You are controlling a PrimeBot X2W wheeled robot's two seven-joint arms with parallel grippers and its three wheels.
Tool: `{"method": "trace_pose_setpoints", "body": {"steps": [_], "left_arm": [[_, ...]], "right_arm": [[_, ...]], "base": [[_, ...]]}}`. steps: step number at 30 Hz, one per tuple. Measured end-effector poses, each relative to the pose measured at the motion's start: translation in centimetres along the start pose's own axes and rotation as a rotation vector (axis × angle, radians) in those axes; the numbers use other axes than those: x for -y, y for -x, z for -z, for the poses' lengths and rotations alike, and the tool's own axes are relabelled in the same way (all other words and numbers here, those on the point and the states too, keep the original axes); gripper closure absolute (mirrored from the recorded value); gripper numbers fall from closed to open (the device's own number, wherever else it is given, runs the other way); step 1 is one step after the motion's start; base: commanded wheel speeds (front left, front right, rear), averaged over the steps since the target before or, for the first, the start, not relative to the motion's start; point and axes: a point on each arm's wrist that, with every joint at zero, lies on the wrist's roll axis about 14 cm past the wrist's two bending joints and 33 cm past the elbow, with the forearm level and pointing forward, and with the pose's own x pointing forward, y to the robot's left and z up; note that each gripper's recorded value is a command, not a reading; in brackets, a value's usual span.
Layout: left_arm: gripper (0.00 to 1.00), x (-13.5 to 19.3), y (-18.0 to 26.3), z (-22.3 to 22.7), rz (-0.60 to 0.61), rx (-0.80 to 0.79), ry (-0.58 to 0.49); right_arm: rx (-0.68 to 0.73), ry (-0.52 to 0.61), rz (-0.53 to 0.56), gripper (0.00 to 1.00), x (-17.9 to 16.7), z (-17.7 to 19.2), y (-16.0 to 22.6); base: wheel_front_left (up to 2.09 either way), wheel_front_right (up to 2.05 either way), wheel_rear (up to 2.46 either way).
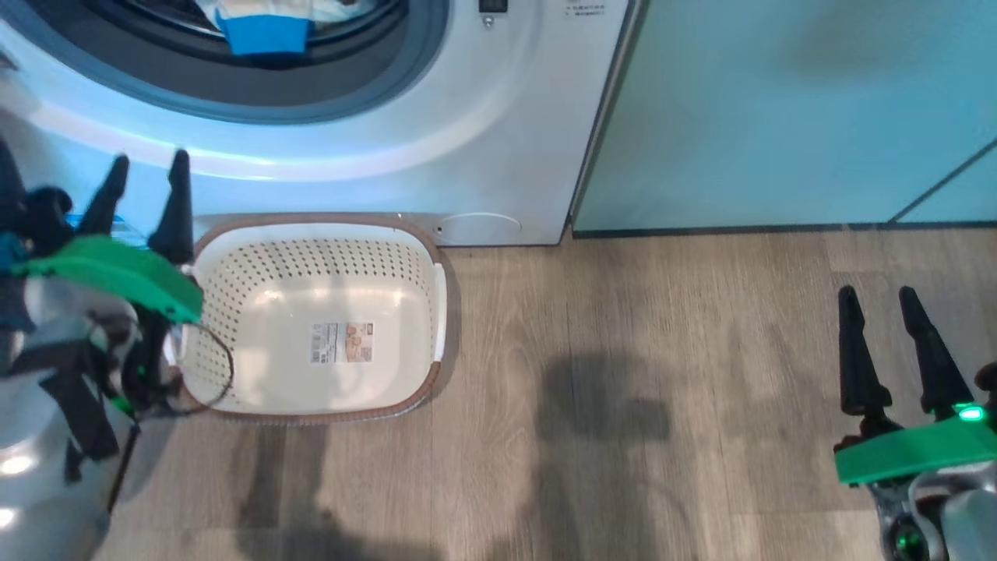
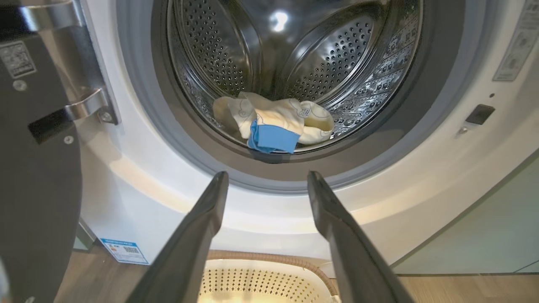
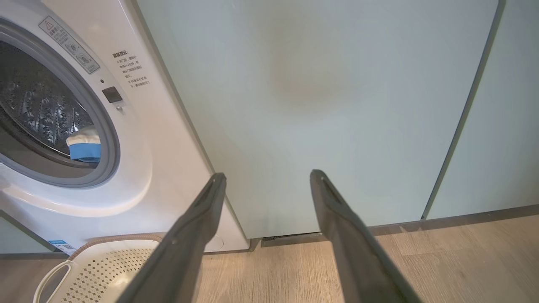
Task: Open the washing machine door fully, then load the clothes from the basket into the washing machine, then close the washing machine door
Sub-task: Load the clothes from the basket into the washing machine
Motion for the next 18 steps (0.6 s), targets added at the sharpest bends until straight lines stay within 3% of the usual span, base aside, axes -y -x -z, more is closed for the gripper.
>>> {"method": "trace_pose_setpoints", "body": {"steps": [7, 18], "left_arm": [[0.00, -2.0, 4.1, 0.7, -0.058, -0.014, 0.010], [0.00, -2.5, 8.9, 0.1, -0.075, 0.013, -0.004]], "right_arm": [[0.017, -0.003, -0.002, 0.00, -0.1, -0.6, 1.0], [0.055, -0.001, -0.014, 0.00, -0.4, -1.9, 2.7]], "base": [[0.00, 0.00, 0.00], [0.00, 0.00, 0.00]]}}
